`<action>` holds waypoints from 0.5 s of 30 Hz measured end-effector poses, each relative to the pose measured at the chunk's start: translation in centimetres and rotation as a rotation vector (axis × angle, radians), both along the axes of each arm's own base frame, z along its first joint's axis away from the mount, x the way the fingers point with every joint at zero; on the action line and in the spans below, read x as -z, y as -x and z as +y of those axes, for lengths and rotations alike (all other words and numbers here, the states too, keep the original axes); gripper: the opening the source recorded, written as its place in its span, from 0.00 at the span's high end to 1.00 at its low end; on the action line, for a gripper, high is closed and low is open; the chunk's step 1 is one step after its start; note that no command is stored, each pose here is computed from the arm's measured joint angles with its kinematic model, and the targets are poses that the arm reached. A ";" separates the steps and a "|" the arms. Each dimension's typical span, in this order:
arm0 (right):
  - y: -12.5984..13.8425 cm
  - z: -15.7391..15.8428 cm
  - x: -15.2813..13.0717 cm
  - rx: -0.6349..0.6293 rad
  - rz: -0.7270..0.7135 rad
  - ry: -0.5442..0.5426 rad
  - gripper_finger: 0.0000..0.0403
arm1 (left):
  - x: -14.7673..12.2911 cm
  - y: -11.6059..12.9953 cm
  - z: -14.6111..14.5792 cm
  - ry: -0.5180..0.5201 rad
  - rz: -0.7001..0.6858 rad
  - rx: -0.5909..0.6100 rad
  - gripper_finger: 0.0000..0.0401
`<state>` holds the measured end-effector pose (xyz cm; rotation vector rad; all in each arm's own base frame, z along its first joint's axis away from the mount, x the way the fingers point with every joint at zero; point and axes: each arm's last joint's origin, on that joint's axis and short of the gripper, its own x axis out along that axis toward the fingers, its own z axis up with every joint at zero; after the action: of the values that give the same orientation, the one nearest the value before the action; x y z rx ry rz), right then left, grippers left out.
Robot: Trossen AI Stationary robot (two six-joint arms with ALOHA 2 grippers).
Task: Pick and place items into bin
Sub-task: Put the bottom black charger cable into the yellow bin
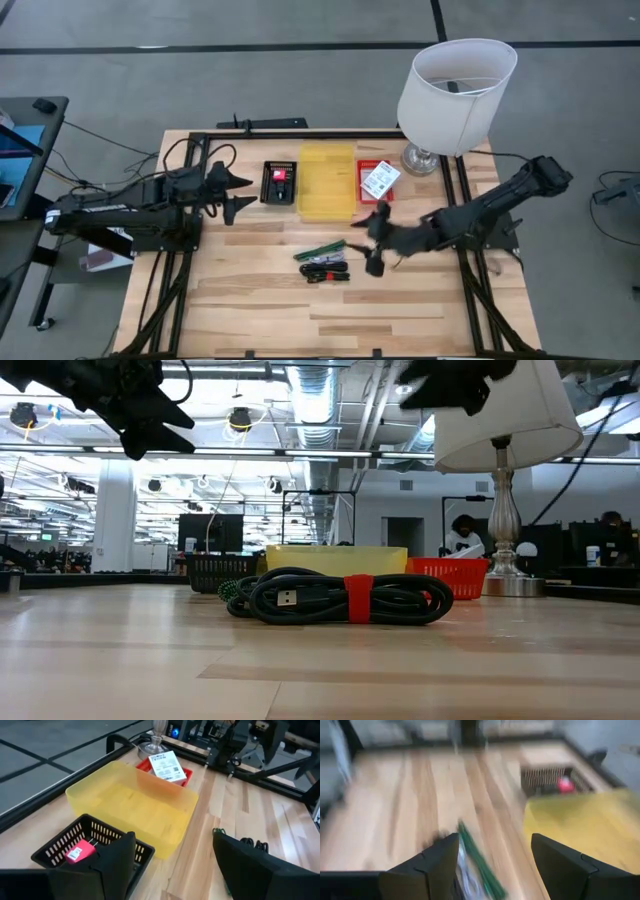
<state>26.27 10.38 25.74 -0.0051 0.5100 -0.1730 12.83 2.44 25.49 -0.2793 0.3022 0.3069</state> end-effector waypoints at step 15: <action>-5.9 4.5 2.8 -0.123 0.366 0.056 0.39 | 0.2 0.1 0.0 -0.020 0.025 0.005 0.36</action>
<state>32.20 14.88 22.93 -0.1247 0.8674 -0.0653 12.77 2.43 25.33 -0.2556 0.3243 0.3082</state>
